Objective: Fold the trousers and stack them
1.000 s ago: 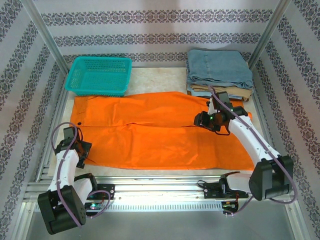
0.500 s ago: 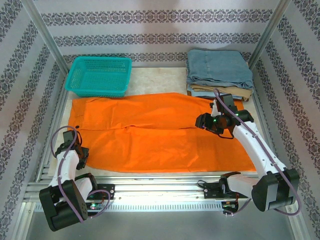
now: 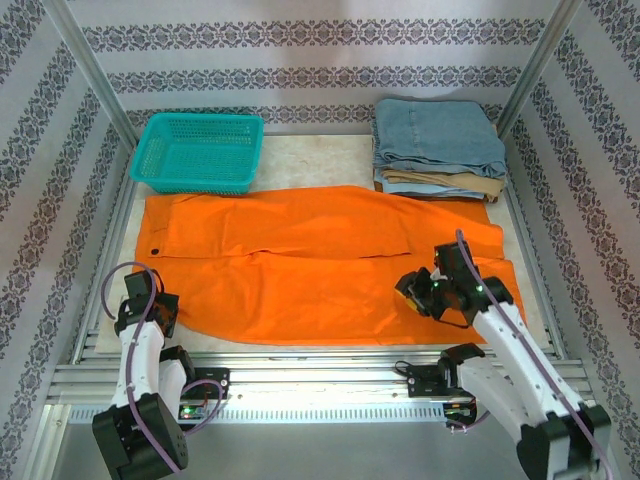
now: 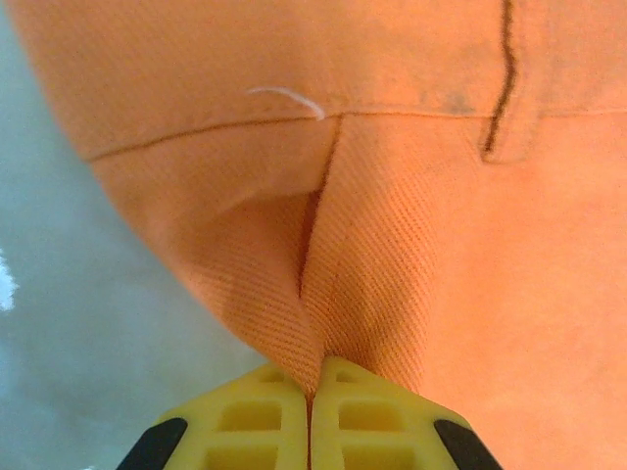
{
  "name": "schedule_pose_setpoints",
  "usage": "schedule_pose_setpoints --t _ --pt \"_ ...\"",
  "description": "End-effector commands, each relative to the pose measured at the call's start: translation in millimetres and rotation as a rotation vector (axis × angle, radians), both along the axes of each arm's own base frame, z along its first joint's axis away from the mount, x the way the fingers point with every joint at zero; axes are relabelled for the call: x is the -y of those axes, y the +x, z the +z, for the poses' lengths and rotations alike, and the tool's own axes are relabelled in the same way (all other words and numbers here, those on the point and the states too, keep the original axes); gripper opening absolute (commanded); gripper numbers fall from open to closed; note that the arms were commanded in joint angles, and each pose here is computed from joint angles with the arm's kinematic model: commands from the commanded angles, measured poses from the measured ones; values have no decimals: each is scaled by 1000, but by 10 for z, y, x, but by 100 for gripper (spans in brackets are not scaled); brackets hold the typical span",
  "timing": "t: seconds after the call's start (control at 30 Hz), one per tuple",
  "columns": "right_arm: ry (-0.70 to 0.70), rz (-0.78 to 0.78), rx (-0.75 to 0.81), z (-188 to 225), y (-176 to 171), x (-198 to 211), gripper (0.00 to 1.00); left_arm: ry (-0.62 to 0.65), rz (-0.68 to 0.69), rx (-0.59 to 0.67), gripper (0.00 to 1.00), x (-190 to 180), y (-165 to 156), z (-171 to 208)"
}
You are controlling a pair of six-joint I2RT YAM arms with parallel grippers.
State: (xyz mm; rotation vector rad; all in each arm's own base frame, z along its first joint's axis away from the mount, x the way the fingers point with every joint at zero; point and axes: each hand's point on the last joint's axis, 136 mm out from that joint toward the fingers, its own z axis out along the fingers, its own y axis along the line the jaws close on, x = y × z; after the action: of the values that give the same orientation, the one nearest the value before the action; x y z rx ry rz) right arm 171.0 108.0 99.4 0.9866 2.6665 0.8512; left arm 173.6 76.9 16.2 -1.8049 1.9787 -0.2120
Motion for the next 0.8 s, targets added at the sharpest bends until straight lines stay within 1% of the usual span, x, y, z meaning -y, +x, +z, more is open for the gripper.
schedule_pose_setpoints --t 0.0,0.03,0.1,0.2,0.27,0.37,0.43,0.57,0.67,0.77 --pt "-33 -185 -136 -279 -280 128 36 -77 -60 147 0 127 325 160" --pt "-55 -213 -164 -353 -368 177 33 -82 -64 149 0 130 347 176" --pt "-97 -306 -224 -456 -517 310 33 -92 -57 148 0 133 358 188" --pt "-118 -363 -210 -458 -459 371 31 -102 -36 183 0 129 406 211" --pt "-173 -345 -234 -467 -429 387 33 -94 -29 189 0 107 426 254" --pt "-194 -300 -285 -543 -382 232 35 -85 -33 194 0 83 465 331" --pt "-233 -292 -296 -568 -397 180 35 -81 -41 199 0 74 499 377" --pt "-234 -333 -293 -653 -513 123 38 -86 -59 199 0 84 534 420" --pt "-225 -337 -322 -701 -622 127 40 -86 -61 192 0 85 528 409" --pt "-217 -314 -328 -683 -645 97 40 -90 -66 189 0 91 533 407"
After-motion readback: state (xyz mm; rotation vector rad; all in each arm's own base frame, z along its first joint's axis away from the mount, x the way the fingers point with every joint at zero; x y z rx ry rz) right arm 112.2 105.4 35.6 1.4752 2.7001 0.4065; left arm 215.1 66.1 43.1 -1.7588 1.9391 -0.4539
